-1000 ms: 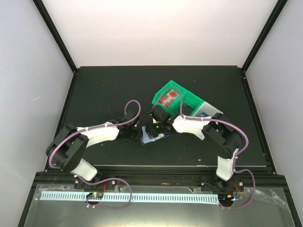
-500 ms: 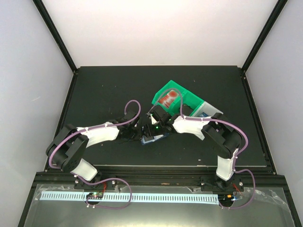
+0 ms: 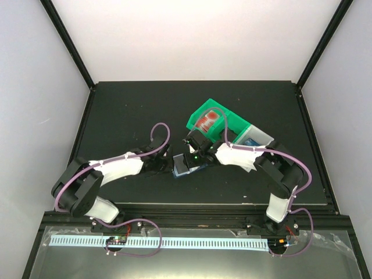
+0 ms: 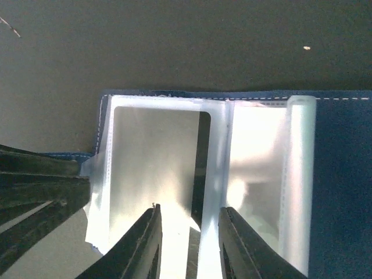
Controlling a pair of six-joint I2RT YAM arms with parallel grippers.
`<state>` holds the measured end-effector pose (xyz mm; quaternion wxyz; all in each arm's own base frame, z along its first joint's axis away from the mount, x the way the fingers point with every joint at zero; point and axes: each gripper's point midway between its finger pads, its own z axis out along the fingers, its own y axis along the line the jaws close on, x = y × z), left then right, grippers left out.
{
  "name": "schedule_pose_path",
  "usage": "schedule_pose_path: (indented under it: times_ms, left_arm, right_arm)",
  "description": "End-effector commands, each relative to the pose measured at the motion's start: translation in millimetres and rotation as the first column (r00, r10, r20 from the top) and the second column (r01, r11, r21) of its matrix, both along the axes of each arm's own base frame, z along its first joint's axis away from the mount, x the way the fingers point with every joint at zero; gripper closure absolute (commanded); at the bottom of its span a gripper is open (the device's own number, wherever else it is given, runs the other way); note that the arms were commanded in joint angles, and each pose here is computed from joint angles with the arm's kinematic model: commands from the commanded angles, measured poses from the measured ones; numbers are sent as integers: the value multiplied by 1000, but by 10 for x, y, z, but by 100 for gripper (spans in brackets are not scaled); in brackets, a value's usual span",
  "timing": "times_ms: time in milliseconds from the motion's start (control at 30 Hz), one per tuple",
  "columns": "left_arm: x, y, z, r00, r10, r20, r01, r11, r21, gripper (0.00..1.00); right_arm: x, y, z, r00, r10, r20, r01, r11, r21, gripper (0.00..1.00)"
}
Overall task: Put the credit cards into the card holder
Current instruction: Insert the credit card into the card holder, then turn over the card slot in the card holder.
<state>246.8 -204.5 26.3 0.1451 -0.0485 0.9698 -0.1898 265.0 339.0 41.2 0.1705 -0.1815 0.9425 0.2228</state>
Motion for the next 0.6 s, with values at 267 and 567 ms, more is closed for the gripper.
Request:
schedule_pose_path:
  times_ms: [267, 567]
  left_arm:
    - [58, -111, 155, 999, 22, 32, -18, 994, -112, 81]
    - [79, -191, 98, 1000, 30, 7, -28, 985, -173, 76]
  right_arm:
    - [-75, -76, -253, 999, 12, -50, -16, 996, -84, 87]
    - [-94, -173, -389, 997, -23, -70, 14, 991, -130, 98]
